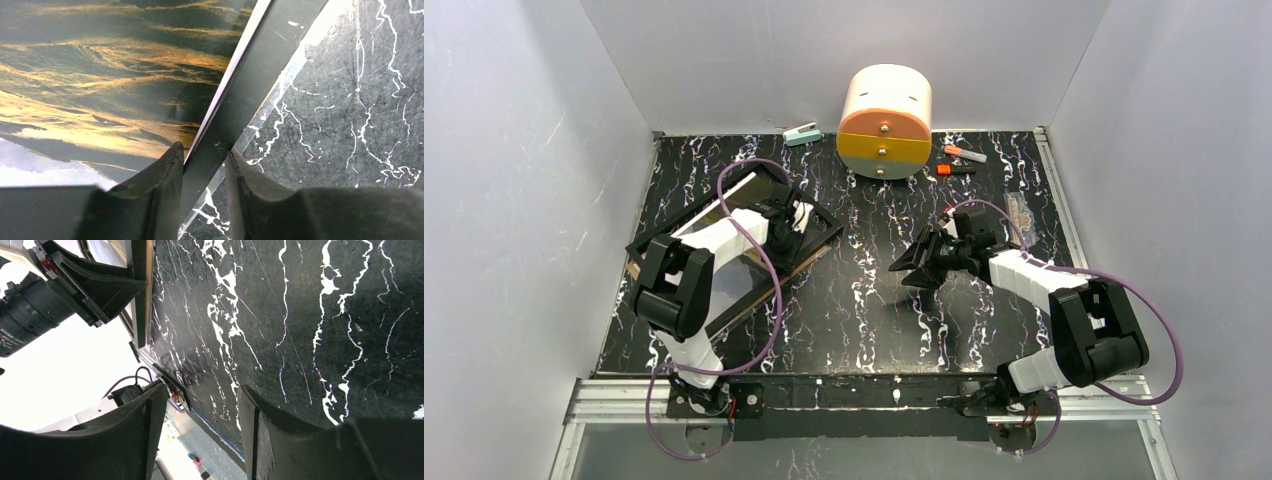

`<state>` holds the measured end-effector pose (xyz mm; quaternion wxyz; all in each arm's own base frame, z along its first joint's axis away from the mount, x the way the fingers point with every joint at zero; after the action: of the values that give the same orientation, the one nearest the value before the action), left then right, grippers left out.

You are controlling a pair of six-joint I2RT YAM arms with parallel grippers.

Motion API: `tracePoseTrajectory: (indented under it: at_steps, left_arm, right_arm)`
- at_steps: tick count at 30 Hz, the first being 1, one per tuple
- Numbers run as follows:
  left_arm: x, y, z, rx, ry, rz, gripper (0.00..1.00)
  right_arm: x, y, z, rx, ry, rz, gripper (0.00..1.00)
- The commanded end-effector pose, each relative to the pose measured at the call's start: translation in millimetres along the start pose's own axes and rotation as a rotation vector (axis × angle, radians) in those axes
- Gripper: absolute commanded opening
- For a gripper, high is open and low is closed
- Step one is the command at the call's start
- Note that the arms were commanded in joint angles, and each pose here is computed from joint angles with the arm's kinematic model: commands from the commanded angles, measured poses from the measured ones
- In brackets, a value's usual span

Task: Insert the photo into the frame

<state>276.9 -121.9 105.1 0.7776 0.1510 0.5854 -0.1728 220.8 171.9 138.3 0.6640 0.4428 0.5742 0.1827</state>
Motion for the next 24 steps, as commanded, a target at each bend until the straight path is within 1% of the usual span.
tracePoseTrajectory:
  at_steps: [1, 4, 9, 12, 17, 22, 24]
  left_arm:
    - [-10.3, 4.0, 3.8, 0.027, 0.002, 0.042, 0.21]
    - [-23.9, 2.4, 13.5, 0.027, -0.034, 0.032, 0.12]
    - [-59.7, 0.8, 31.9, 0.024, -0.126, 0.015, 0.01]
    - [-80.7, 1.4, 40.4, 0.025, -0.197, 0.016, 0.0]
    - [-107.2, 3.2, 52.2, 0.014, -0.258, 0.029, 0.0]
    - [-129.9, 4.9, 63.6, -0.029, -0.306, 0.05, 0.0]
    - [-138.3, 5.7, 67.9, -0.049, -0.318, 0.06, 0.0]
  right_arm:
    - [-2.8, 6.8, -1.5, -0.029, 0.011, 0.032, 0.62]
    - [-3.8, 8.6, -2.3, -0.031, 0.01, 0.041, 0.62]
    - [-4.4, 12.9, -4.5, -0.034, 0.018, 0.069, 0.63]
    - [-2.4, 21.4, -7.1, -0.061, 0.013, 0.114, 0.65]
    - [6.2, 42.7, -19.9, -0.129, 0.022, 0.21, 0.69]
    - [22.1, 74.2, -44.4, -0.255, 0.009, 0.342, 0.81]
    - [28.1, 91.2, -55.6, -0.3, 0.004, 0.418, 0.84]
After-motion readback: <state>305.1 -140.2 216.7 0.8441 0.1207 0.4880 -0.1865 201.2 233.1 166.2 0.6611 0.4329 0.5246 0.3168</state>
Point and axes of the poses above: each gripper's point midway between its finger pads, its own x axis out along the fingers, its own y axis along the line the jaws close on, z = x × y, the point moved 8 cm from there along -x, back along the fingers, and after that the axes turned 5 degrees about x, right-handed, at the moved point
